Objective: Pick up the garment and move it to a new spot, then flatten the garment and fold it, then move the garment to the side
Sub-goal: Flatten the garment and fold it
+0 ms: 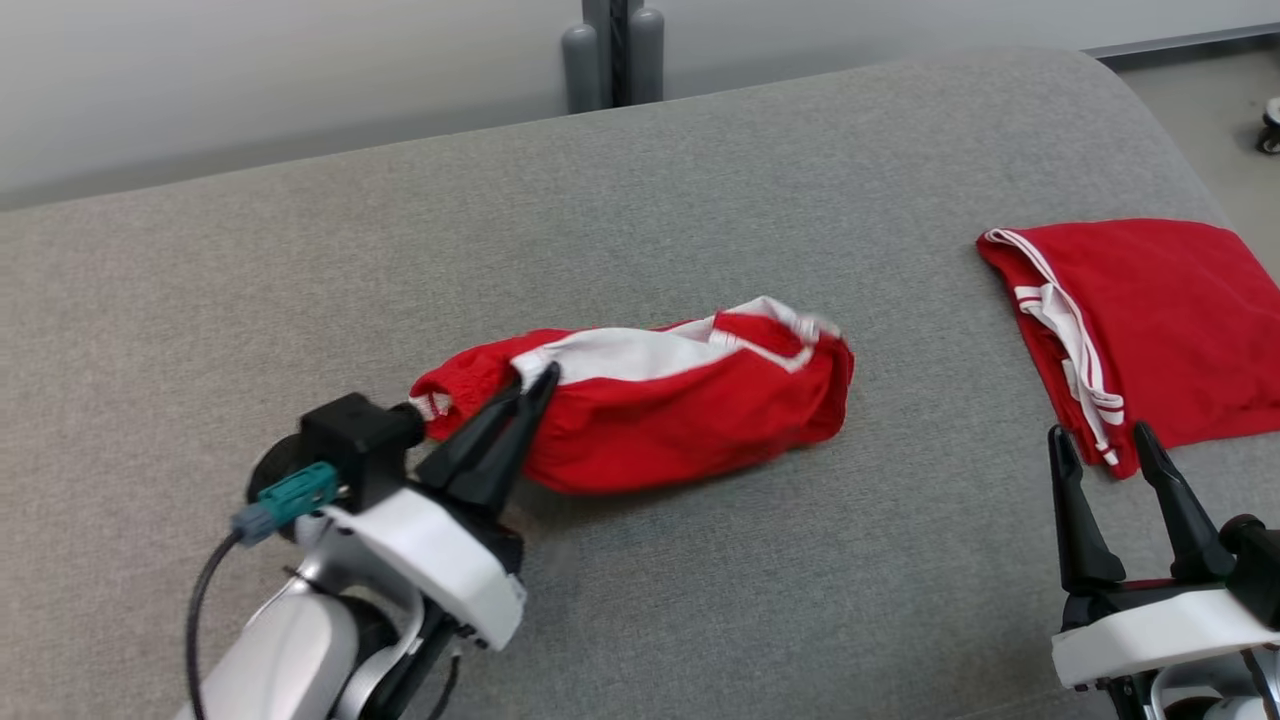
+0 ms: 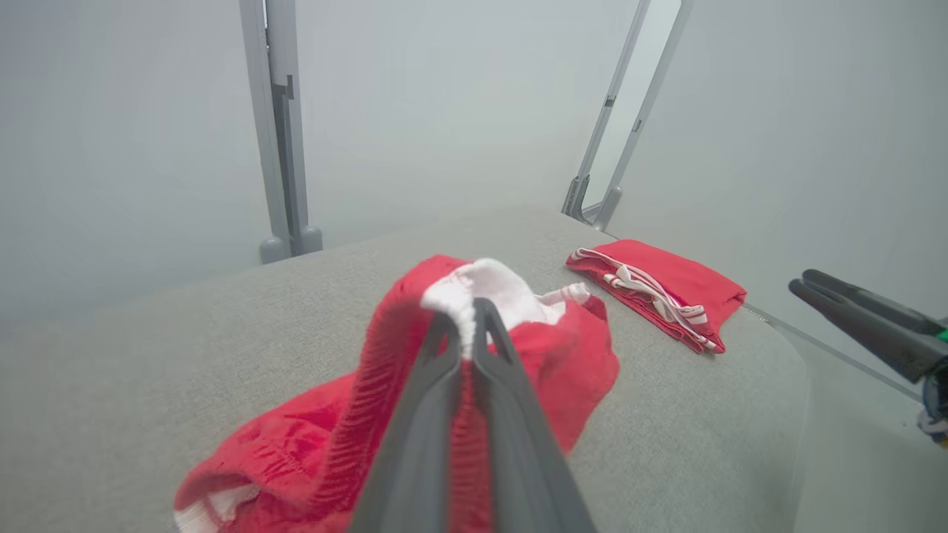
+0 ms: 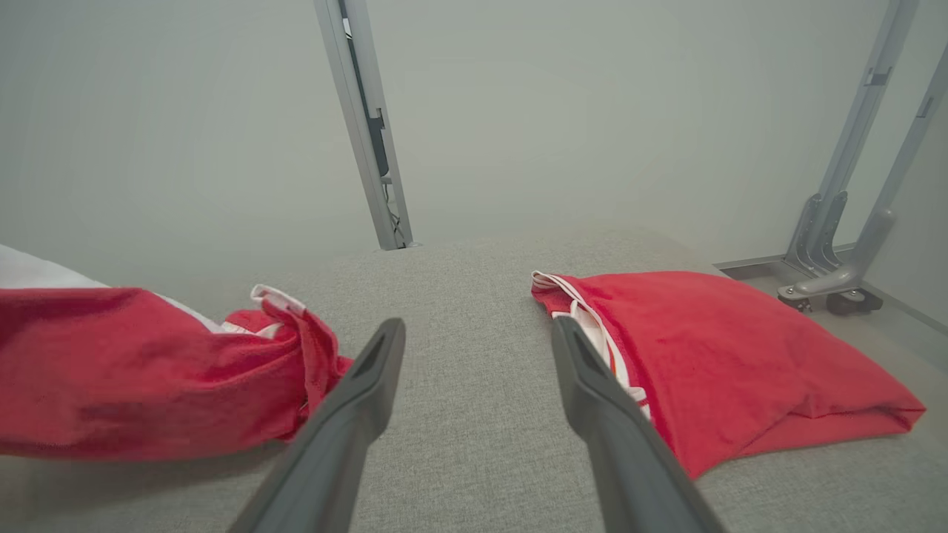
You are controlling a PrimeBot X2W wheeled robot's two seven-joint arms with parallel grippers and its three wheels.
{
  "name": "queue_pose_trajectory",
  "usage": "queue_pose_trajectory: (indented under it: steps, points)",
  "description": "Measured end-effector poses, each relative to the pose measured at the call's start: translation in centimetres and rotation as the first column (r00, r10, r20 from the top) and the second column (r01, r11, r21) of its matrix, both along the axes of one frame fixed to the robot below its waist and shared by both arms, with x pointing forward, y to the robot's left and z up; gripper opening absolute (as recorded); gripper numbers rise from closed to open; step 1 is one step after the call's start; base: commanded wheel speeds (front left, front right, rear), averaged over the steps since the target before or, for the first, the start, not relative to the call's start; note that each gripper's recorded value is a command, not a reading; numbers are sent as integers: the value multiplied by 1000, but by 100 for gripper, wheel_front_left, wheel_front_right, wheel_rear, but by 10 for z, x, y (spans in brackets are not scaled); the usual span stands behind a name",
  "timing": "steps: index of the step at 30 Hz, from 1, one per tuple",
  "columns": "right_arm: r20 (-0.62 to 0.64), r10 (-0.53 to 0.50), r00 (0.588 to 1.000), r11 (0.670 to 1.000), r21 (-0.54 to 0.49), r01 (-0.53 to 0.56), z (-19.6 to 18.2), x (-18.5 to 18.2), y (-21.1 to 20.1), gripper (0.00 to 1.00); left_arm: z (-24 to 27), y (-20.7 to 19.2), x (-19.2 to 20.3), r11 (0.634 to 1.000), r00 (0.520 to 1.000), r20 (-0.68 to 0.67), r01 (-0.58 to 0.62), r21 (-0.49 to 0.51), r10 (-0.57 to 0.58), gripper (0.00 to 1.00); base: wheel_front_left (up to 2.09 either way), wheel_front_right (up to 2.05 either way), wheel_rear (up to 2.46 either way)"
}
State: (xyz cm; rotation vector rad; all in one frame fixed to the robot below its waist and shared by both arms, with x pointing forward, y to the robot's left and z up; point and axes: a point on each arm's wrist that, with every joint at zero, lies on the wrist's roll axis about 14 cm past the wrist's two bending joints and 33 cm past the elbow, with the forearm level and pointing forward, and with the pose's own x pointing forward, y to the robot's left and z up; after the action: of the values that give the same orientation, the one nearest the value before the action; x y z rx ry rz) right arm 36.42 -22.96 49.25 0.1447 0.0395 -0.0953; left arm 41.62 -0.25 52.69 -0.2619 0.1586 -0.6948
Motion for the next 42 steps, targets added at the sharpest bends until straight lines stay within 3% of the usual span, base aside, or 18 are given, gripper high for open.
queue_pose_trajectory:
  steps: [5,9,15,21,23,29,31,42]
  points:
    - [1,14,1000,1000,4,-14,-1,6,4,100,-8,44,-2,992,993,-27,-111,55,112,0,0,0,0]
    - [1,22,1000,1000,5,-22,-2,10,6,100,-33,66,-14,982,976,-125,-169,79,178,0,0,0,0]
    - [3,40,999,999,6,-40,-1,17,12,100,-92,90,-37,962,908,-319,-251,107,272,0,0,0,0]
    - [-2,54,999,999,7,-54,-1,20,16,100,-129,106,-48,943,863,-381,-305,132,332,1,0,0,0]
    - [3,56,998,998,6,-56,1,22,16,100,-131,108,-47,935,859,-371,-332,122,353,100,0,0,0]
    - [21,56,998,998,-4,-56,9,23,16,100,-106,121,-28,898,863,-252,-436,64,437,100,0,0,0]
    - [40,54,998,998,-12,-53,16,23,15,100,-81,134,-15,868,857,-144,-495,32,494,100,0,0,0]
    - [100,47,994,998,-54,-42,38,18,10,100,12,169,3,802,778,238,-597,-13,582,100,0,0,0]
